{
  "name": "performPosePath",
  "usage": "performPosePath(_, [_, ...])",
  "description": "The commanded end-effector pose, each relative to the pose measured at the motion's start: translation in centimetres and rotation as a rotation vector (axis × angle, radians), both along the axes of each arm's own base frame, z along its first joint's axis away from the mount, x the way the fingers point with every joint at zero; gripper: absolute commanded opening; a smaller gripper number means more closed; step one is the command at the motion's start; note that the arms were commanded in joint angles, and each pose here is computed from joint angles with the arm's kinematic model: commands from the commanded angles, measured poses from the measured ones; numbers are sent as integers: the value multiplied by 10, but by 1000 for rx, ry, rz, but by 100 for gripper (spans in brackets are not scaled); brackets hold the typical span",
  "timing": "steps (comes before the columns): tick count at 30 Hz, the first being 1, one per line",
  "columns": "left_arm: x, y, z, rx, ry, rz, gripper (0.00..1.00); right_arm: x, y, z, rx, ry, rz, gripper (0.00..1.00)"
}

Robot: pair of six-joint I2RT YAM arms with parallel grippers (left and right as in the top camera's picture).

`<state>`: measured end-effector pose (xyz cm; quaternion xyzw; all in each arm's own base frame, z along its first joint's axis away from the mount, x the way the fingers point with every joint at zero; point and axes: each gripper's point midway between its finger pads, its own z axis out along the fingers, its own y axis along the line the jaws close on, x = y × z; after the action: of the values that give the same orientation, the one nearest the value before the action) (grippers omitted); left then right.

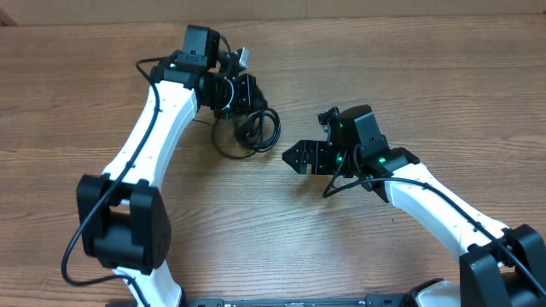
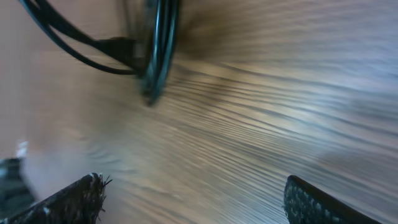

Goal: Untangle cables

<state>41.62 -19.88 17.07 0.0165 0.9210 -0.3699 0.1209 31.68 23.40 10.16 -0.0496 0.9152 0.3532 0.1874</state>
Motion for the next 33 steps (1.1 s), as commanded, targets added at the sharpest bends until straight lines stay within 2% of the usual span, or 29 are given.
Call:
performPosePath(1, [-12, -21, 41, -151, -57, -100, 4, -2, 10, 12, 59, -14, 48, 90])
performPosePath(4, [-18, -29, 65, -223, -94, -133, 4, 6, 3, 8, 31, -8, -23, 91])
performPosePath(7, [-23, -28, 80, -238, -116, -131, 4, 14, 1, 10, 35, -7, -85, 94])
performPosePath(13, [-37, -29, 110, -272, -166, -152, 4, 35, 3, 26, 67, -110, -121, 94])
performPosePath(16, [-44, -29, 122, -296, -179, -162, 4, 45, -7, 24, 56, -82, -241, 84])
performPosePath(18, [-48, -29, 131, -304, -187, -159, 4, 48, -10, 23, 66, -55, -298, 72])
performPosePath(19, [-50, -29, 135, -312, -194, -164, 4, 48, -10, 23, 73, -44, -310, 72])
performPosePath(20, [-53, -29, 141, -323, -204, -172, 4, 48, -10, 23, 76, -42, -312, 72])
performPosePath(22, [-60, -32, 155, -360, -237, -202, 4, 45, -7, 24, 88, -33, -294, 81])
performPosePath(27, [-69, -35, 189, -429, -334, -252, 4, 43, -4, 25, 106, -22, -283, 89])
performPosePath(30, [-72, -36, 196, -440, -343, -247, 4, 46, -2, 29, 136, -10, -309, 88])
performPosePath(33, [-76, -39, 202, -465, -340, -265, 4, 47, -2, 29, 178, 51, -371, 80])
